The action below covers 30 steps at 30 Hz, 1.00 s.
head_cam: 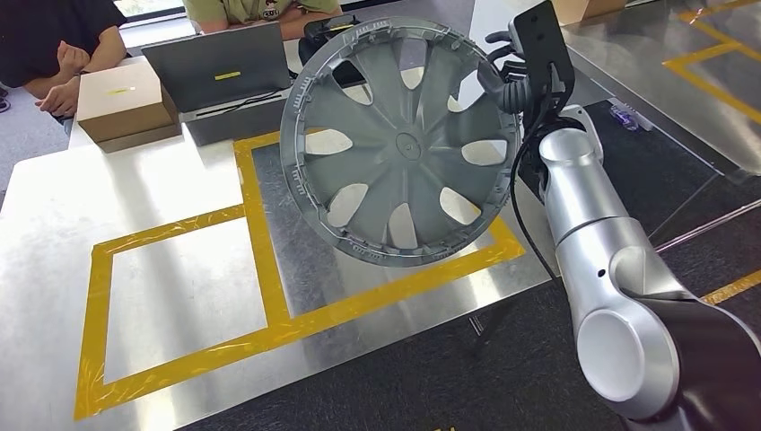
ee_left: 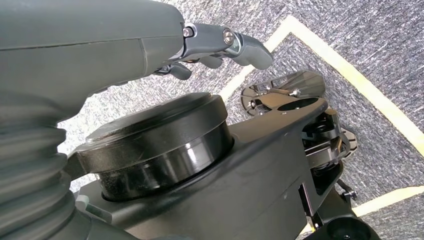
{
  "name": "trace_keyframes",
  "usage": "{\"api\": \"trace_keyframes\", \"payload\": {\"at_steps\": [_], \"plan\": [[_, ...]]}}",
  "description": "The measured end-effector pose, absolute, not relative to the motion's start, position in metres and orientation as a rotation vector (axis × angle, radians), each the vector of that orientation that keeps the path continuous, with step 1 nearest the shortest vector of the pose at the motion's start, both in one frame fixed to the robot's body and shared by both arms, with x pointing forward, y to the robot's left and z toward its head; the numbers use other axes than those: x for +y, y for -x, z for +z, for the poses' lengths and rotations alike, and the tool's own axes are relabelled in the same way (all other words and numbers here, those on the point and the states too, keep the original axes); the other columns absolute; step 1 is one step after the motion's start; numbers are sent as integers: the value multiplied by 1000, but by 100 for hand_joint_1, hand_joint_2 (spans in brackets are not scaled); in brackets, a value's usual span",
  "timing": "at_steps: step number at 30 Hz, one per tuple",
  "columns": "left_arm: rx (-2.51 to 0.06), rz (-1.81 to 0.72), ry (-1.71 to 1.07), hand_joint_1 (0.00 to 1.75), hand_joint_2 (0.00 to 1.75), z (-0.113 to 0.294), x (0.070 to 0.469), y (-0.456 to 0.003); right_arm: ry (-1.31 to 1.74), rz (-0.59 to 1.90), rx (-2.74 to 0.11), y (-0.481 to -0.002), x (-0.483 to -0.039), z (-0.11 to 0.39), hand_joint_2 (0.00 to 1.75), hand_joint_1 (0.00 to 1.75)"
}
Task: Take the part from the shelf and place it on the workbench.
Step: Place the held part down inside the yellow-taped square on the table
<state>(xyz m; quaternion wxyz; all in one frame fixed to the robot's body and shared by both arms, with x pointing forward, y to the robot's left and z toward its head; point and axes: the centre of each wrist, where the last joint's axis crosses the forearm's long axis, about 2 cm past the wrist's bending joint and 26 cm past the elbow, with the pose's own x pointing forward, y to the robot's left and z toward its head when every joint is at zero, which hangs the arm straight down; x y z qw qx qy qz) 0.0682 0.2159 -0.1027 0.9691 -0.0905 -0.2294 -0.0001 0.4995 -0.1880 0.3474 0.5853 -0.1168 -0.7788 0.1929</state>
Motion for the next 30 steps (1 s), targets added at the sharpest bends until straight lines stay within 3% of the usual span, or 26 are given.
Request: {"api": "trace_keyframes", "payload": {"at_steps": [22,26,30], "plan": [[-454,-27,177,0,175,-103,215,-68,268,457,-1821,-499,-186,347,175,175],[-454,-30,168,0,175,-103,215,-68,264,457,-1823,-499,-185,347,0,0],[-452,-38,157,0,175,-103,215,-68,261,456,-1827,-499,-184,349,0,0]]}}
